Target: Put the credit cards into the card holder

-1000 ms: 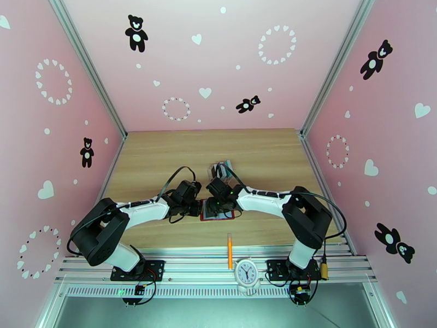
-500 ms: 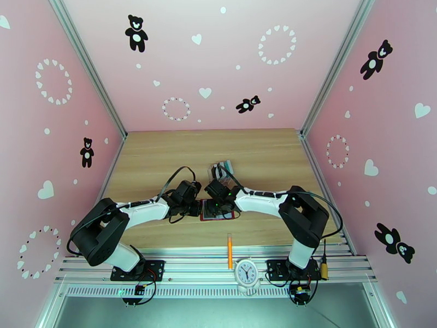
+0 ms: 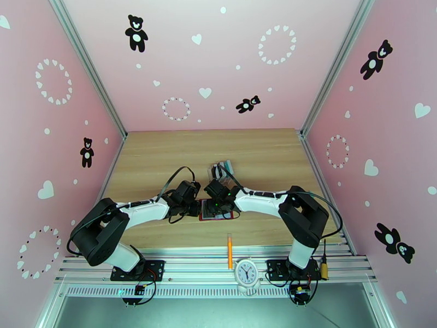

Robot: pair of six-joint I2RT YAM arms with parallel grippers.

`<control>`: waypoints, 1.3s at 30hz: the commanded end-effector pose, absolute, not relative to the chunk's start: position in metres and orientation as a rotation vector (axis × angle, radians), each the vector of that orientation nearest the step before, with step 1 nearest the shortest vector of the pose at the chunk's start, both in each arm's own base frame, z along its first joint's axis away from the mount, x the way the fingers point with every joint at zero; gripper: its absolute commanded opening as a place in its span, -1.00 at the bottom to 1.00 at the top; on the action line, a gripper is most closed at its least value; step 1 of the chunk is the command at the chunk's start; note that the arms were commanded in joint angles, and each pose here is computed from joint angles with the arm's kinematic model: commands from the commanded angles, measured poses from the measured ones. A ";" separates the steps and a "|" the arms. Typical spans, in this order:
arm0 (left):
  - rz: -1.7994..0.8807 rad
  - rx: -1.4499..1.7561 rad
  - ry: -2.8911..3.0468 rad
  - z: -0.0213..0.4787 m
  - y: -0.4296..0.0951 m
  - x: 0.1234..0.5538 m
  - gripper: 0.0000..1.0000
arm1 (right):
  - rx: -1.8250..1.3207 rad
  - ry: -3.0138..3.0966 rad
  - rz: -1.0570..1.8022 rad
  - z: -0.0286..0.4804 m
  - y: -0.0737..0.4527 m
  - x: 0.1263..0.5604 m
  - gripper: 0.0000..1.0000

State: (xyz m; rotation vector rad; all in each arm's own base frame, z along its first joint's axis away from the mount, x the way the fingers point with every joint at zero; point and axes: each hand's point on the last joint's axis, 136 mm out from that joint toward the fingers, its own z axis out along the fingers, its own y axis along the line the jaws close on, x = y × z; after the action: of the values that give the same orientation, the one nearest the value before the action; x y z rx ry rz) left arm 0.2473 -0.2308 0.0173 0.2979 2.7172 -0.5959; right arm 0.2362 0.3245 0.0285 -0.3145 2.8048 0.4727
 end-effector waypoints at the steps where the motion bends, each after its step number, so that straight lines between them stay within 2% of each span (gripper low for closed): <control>1: -0.547 0.303 2.733 0.014 -0.229 0.248 -0.80 | -0.309 2.807 0.475 0.028 0.331 0.239 -0.14; 20: -0.534 0.303 2.743 0.012 -0.229 0.249 -0.80 | -0.338 2.788 0.631 0.038 0.361 0.241 -0.14; 26: -0.501 0.284 2.740 0.013 -0.224 0.253 -0.79 | -0.335 2.797 0.584 0.037 0.354 0.240 -0.14; 39: -0.573 0.230 2.629 0.042 -0.217 0.265 -0.53 | -0.309 2.739 0.460 0.062 0.314 0.250 -0.10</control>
State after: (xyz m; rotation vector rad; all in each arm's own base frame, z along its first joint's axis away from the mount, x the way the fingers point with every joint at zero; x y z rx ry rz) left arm 0.2600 -0.2213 0.0273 0.2451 2.6891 -0.5628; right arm 0.2476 0.3286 0.0512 -0.3144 2.7612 0.4972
